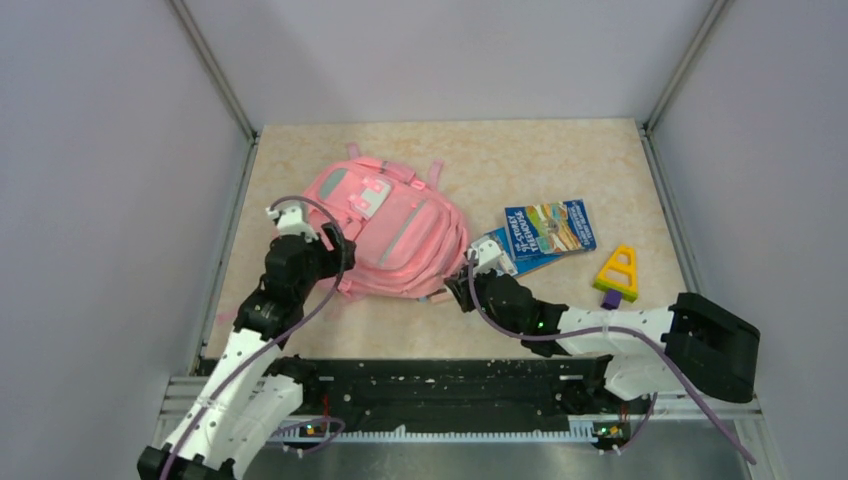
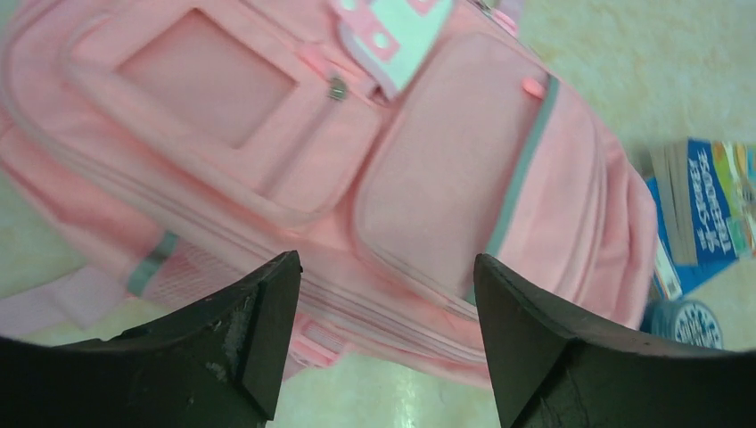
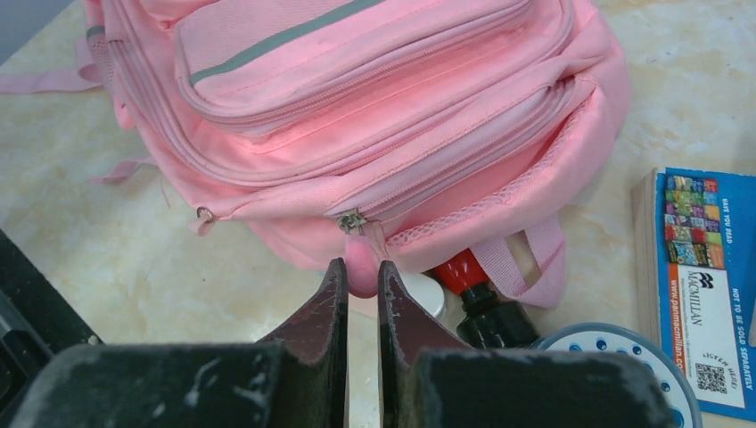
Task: Pack the student bag
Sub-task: Unzip the student bag at the center of the board.
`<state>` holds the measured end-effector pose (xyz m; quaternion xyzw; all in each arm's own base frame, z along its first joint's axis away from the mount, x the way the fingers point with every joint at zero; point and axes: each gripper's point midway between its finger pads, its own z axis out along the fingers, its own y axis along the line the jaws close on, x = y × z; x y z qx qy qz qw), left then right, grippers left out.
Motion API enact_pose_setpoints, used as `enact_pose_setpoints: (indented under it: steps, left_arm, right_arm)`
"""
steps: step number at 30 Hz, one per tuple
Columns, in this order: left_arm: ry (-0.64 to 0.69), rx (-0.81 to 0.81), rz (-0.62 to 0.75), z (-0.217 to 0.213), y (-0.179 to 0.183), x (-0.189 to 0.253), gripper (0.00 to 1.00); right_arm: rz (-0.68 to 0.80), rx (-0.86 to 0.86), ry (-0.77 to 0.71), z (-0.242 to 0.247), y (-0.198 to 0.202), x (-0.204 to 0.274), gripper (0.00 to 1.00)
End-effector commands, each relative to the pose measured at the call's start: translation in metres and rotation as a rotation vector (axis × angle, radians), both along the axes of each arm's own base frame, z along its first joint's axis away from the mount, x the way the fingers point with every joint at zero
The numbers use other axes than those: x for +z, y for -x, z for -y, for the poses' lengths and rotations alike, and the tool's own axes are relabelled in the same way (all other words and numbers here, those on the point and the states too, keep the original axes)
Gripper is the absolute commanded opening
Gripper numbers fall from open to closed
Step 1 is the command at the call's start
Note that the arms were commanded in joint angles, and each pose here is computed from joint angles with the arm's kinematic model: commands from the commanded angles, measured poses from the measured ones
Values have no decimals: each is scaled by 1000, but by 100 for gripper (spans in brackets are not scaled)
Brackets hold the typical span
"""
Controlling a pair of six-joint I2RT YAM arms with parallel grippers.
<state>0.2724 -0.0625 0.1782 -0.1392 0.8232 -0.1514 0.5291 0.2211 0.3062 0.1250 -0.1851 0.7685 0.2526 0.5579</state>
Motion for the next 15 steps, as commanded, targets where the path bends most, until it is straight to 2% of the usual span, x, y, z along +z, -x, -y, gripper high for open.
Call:
enact_pose_setpoints:
  steps: [1, 8, 15]
  left_arm:
    - [-129, -148, 16, 37, 1, 26, 76]
    - [-197, -577, -18, 112, 14, 56, 76]
    - [-222, -877, 35, 174, 15, 57, 76]
  right_arm:
    - [58, 87, -94, -18, 4, 41, 0]
    - [46, 68, -77, -14, 3, 48, 0]
    - [42, -26, -56, -2, -7, 53, 0]
